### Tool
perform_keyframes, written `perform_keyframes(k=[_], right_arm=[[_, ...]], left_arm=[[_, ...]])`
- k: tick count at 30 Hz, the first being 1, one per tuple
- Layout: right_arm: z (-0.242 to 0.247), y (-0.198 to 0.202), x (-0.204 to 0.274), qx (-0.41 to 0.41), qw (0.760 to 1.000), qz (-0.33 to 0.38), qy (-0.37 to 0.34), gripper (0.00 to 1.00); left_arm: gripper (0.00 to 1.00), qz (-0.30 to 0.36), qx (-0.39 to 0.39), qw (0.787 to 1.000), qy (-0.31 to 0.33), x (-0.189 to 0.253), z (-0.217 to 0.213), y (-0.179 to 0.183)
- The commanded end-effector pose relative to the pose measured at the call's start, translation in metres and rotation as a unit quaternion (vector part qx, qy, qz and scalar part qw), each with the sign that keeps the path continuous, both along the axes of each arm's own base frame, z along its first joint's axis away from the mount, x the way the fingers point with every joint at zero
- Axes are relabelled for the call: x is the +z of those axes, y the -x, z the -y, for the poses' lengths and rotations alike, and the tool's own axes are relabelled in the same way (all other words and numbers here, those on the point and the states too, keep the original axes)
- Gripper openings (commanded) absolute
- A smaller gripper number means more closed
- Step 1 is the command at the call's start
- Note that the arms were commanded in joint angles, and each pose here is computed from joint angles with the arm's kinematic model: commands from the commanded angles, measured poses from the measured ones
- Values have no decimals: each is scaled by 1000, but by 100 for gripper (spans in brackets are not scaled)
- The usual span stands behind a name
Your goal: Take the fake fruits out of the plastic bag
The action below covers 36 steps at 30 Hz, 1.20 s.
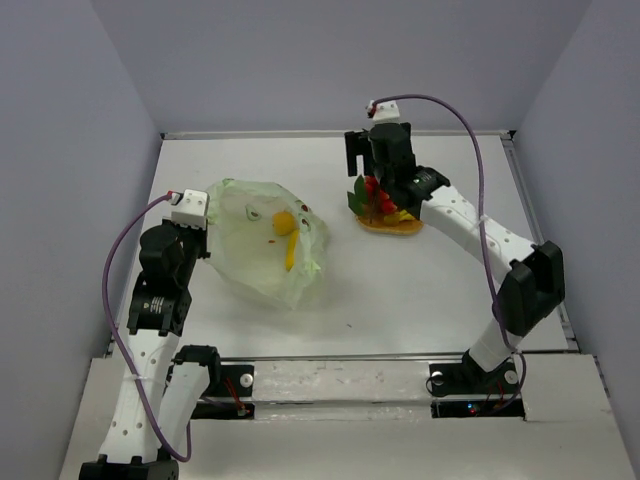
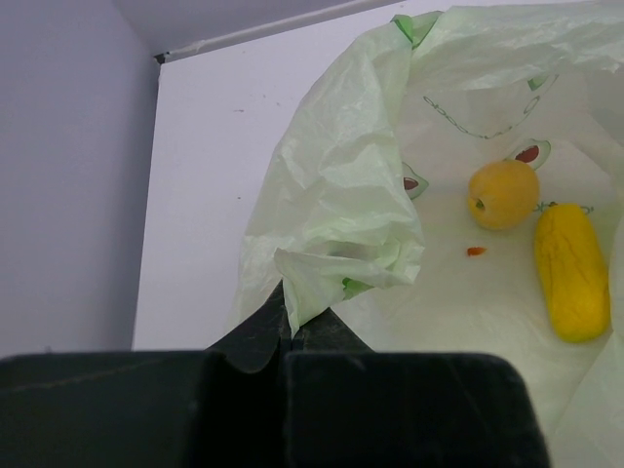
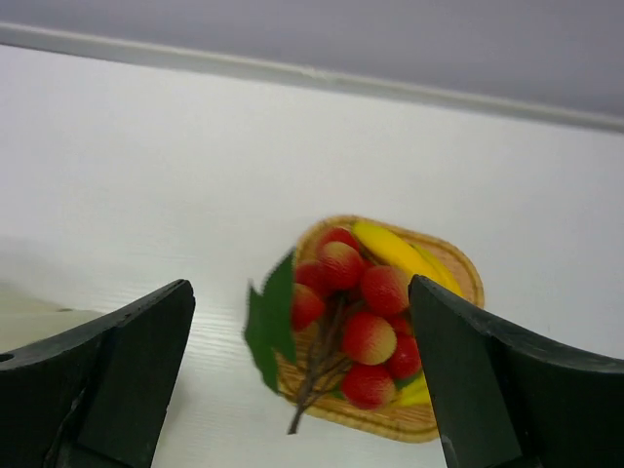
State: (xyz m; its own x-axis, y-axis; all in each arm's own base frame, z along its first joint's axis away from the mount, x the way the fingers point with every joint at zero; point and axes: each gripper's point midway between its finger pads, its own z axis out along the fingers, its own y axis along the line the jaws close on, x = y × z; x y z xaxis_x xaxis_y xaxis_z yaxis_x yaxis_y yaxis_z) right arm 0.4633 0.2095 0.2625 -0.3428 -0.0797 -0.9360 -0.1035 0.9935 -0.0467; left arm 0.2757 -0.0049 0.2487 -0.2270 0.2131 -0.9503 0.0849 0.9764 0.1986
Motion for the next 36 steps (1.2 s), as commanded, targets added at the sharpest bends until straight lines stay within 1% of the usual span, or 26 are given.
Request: perform_keyframes(k=[1,2,3,5,6,8,9,11,14,15,16,17,20,21,22,23,24,25,26,27,28,29,30,31,33,36], right_arm=[[-74,55,107,125,987,104,-11,95],[-108,82,124,184,975,118,-25,95],[-139,104,131,262,957,117,-42,93],[-179,141,139,361,923,113,-66,91],[-213,174,141,434,891,102,-86,87],[-238,197,134,480,869,83,-89,84],[-259,210,116,500,861,53,-79,80],[-275,216,93,507,859,24,-70,78],[-296,208,48,482,870,-45,-91,72],[-301,198,26,461,881,-61,-84,71],[-304,192,22,446,888,-66,-88,71],[-301,180,13,412,905,-67,-82,71],[-300,156,-16,352,931,-73,-59,70],[-295,146,-24,315,944,-75,-54,71],[-295,141,-32,302,949,-78,-50,72],[-297,136,-48,288,953,-89,-39,74],[-295,130,-55,263,960,-92,-41,77],[-294,126,-64,247,963,-97,-35,78],[-286,117,-92,224,967,-120,-13,80],[-280,100,-88,189,975,-118,-26,85],[-275,92,-101,160,978,-131,-16,93],[-275,92,-101,159,978,-131,-16,93],[-265,80,-110,131,983,-131,-4,95],[-260,73,-114,121,984,-129,2,96],[-261,69,-121,118,985,-125,11,97],[-252,49,-146,87,988,-126,27,100]], left_arm=[[0,39,-7,999,4,20,3,-2],[0,39,-8,999,5,19,3,-2],[0,39,-8,999,6,19,3,-1],[0,38,-11,999,7,18,4,-1],[0,37,-13,999,8,18,5,-1],[0,36,-14,999,6,18,5,0],[0,36,-14,999,5,18,5,0],[0,38,-12,999,5,18,4,1],[0,39,-17,999,6,19,6,2],[0,39,-19,999,6,19,7,2],[0,41,-19,999,6,20,6,3],[0,42,-19,999,5,20,7,3],[0,43,-20,999,5,21,7,3],[0,42,-22,999,5,21,7,3],[0,42,-23,999,6,21,8,3],[0,42,-25,999,6,20,8,3],[0,41,-28,999,7,19,10,3],[0,40,-29,999,6,18,10,3],[0,39,-33,999,5,17,11,3],[0,40,-37,999,4,18,12,3],[0,37,-39,999,2,16,13,3],[0,37,-39,999,2,16,13,3],[0,33,-43,999,-3,12,13,4],[0,30,-45,999,-5,9,13,4],[0,23,-56,998,-10,3,16,4],[0,19,-78,997,-22,-2,22,3]])
